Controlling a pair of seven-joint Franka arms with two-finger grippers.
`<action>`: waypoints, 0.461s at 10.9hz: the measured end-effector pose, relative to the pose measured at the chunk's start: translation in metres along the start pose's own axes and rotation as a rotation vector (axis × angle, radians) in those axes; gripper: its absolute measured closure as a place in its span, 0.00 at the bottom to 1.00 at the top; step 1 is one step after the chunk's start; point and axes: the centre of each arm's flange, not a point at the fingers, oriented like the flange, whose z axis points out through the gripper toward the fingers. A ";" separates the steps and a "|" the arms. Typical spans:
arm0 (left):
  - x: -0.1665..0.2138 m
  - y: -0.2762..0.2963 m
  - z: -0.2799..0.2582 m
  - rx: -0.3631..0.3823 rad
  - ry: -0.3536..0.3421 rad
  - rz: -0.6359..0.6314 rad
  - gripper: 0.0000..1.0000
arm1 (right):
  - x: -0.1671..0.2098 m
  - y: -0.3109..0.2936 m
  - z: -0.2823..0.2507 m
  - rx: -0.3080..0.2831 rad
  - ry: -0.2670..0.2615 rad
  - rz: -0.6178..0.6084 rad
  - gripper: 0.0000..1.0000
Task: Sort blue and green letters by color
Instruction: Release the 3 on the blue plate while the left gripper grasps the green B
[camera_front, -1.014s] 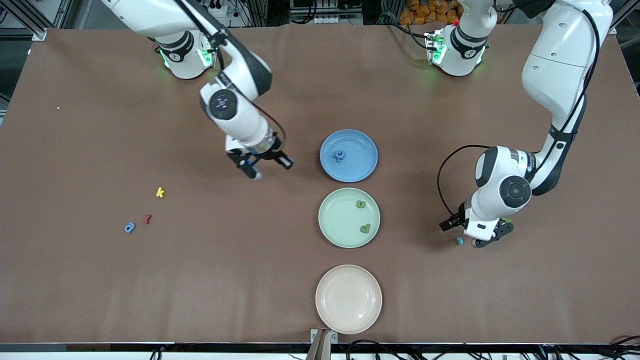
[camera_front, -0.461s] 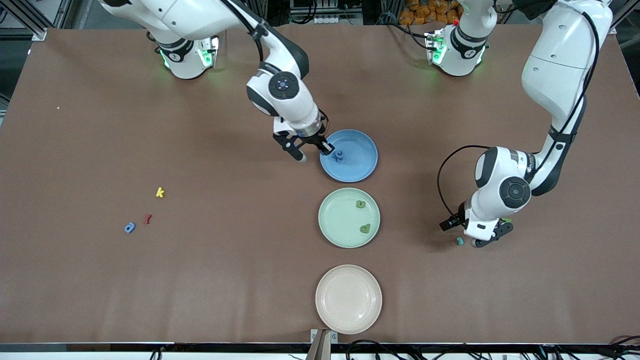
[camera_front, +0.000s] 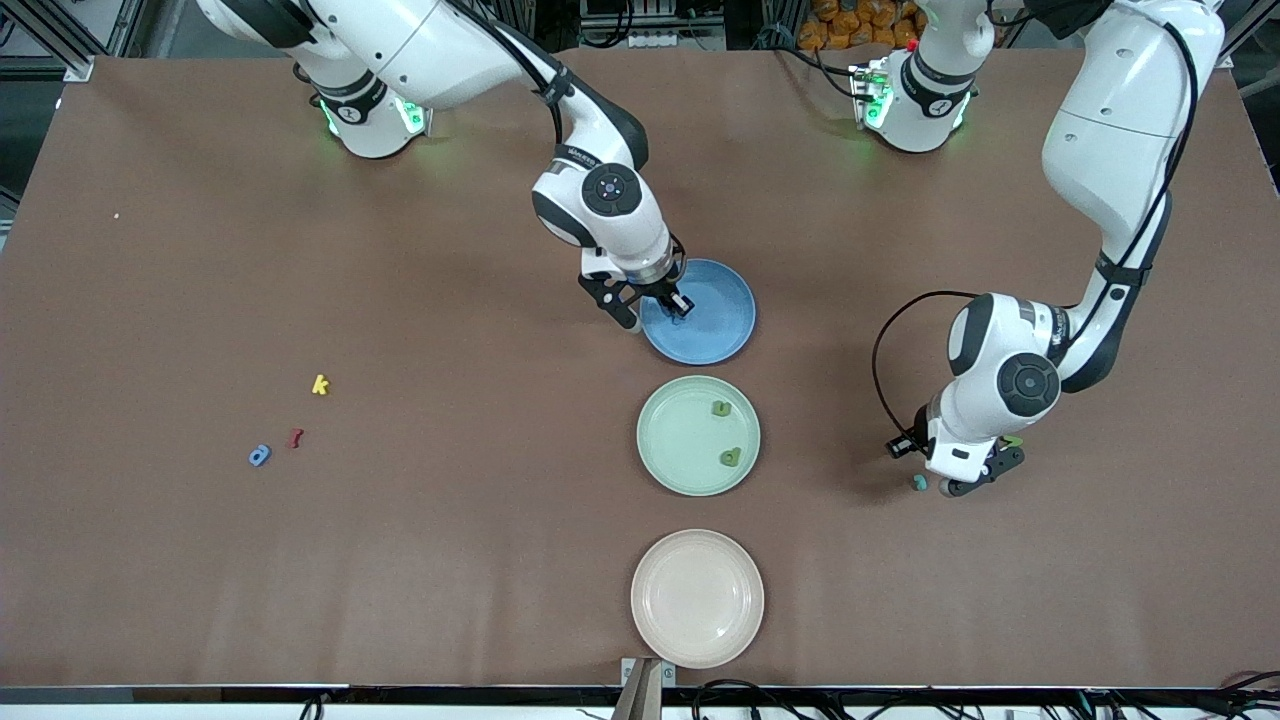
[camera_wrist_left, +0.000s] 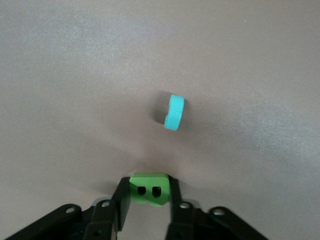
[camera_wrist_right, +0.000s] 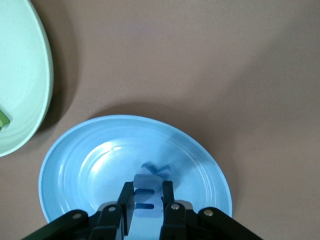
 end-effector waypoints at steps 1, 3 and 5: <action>0.000 0.000 -0.001 0.000 0.000 0.001 0.65 | 0.001 -0.002 0.002 0.003 0.009 -0.012 0.73; 0.000 0.000 -0.001 0.000 0.000 0.001 0.65 | 0.003 -0.002 0.010 -0.001 0.018 -0.026 0.73; 0.000 0.001 -0.001 -0.002 0.002 0.001 0.65 | 0.003 -0.003 0.013 0.000 0.018 -0.029 0.69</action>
